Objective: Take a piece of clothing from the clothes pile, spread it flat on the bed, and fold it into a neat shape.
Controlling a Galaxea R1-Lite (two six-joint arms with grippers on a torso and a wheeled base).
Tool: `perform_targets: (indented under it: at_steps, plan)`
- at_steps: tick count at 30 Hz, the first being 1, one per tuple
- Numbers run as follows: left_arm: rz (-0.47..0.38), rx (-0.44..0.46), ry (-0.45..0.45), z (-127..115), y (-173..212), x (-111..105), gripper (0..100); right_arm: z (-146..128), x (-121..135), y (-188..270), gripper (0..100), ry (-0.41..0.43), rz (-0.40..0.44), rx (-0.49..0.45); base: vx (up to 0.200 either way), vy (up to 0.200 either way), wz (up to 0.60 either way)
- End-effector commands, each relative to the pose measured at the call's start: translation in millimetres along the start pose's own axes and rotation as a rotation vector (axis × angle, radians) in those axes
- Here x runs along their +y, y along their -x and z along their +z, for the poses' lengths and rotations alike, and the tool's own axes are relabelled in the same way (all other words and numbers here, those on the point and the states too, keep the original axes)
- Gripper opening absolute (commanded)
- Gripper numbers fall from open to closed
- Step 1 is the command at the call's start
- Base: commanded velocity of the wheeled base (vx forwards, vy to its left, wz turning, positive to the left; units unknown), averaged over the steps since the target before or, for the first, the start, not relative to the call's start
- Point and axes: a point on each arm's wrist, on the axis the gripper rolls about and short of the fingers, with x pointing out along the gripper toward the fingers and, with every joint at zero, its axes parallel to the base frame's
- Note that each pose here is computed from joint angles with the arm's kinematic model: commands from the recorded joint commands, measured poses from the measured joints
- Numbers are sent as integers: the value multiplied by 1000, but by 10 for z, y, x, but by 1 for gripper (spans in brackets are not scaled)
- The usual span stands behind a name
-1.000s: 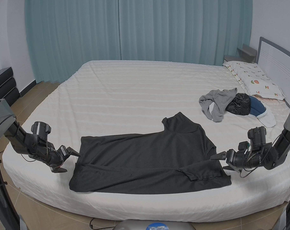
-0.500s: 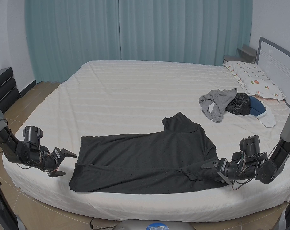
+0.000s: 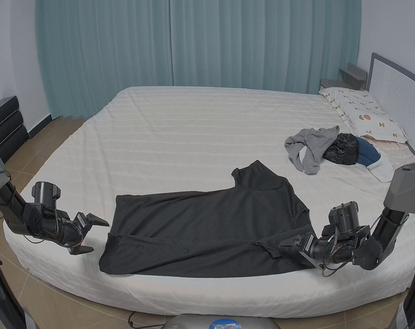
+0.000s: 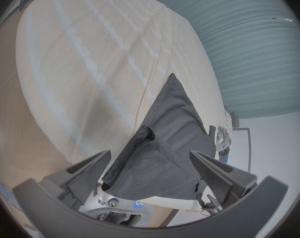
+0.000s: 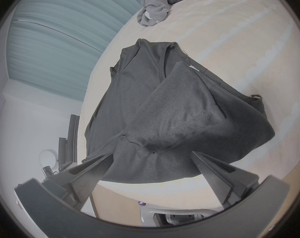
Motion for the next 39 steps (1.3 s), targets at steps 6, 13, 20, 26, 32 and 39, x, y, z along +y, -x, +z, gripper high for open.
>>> perform_targets:
  at_steps: [6,13,20,26,32,39]
  plan:
    - [1,2,0,-2,-2,6,100,30,-26,-95,100,-8,-16,-10,0,0,0]
    - [1,2,-1,-2,-2,6,100,48,-35,-160,100,-39,-40,-35,0,0,0]
    - [2,3,-2,-8,-2,11,100,61,-20,-167,0,-60,-43,-51,0,0,0]
    - [2,3,-2,-8,-2,11,100,64,-31,-164,0,-62,-61,-67,0,0,0]
    - [3,4,-1,-11,-2,14,100,57,-40,-158,0,-63,-74,-71,0,0,0]
    - [3,4,-1,-11,-2,14,100,77,-53,-120,0,-66,-82,-96,0,0,0]
